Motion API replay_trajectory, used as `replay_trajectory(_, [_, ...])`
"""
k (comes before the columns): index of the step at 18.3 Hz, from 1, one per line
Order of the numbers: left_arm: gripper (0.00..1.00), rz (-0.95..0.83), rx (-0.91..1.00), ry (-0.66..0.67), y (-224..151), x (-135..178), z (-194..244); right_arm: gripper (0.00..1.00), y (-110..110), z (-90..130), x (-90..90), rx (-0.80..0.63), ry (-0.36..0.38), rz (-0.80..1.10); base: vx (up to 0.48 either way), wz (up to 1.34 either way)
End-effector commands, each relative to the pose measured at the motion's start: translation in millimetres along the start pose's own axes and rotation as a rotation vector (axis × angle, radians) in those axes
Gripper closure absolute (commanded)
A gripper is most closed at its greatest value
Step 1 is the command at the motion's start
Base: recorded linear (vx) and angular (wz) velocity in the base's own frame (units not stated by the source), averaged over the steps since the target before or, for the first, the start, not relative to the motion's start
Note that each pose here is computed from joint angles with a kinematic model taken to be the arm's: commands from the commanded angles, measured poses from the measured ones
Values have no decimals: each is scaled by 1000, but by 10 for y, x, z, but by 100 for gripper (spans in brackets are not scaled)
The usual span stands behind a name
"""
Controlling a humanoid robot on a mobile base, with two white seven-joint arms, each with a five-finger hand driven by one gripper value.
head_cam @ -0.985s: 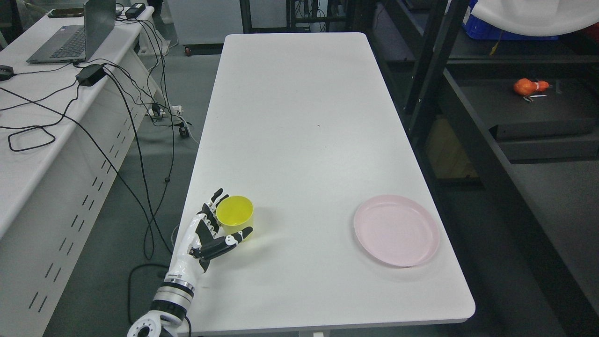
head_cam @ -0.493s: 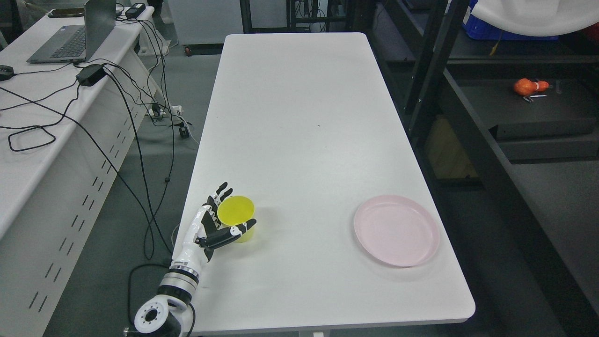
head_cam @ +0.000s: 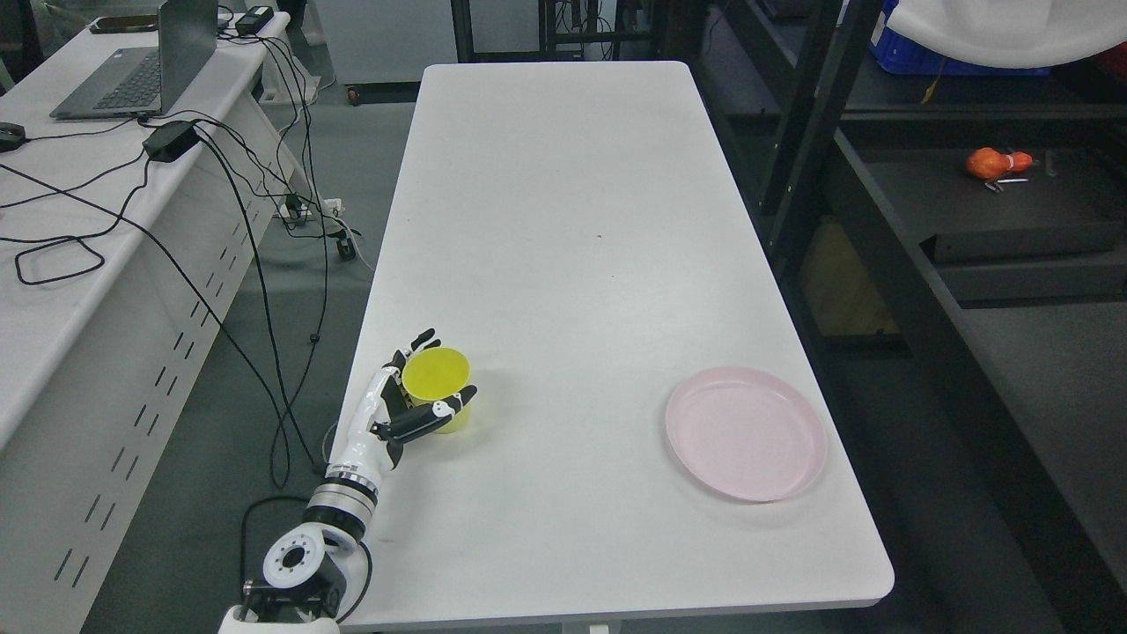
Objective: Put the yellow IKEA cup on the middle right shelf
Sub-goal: 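Close the left hand fingers around the yellow cup, then lift the yellow cup with the left hand while turning toward the rack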
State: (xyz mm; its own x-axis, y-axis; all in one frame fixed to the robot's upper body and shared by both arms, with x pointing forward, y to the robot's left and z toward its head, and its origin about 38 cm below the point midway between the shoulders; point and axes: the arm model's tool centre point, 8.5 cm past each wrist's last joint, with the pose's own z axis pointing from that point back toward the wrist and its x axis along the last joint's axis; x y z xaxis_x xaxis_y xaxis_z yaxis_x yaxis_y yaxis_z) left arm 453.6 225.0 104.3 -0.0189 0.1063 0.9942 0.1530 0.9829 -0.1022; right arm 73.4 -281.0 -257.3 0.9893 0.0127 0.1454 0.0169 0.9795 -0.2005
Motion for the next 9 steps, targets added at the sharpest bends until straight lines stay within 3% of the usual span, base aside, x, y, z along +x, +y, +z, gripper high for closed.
replay_trajectory(1, [46, -7, 26, 65, 145, -326, -16, 1, -98, -6, -91, -13, 15, -3, 0, 0])
replay_trajectory(6, [95, 57, 61, -130, 260, -81, 18, 1, -98, -6, -91, -13, 15, -3, 0, 0])
replay_trajectory(9, [100, 33, 20, -340, 136, 552, 60, 1, -98, -6, -91, -13, 15, -3, 0, 0])
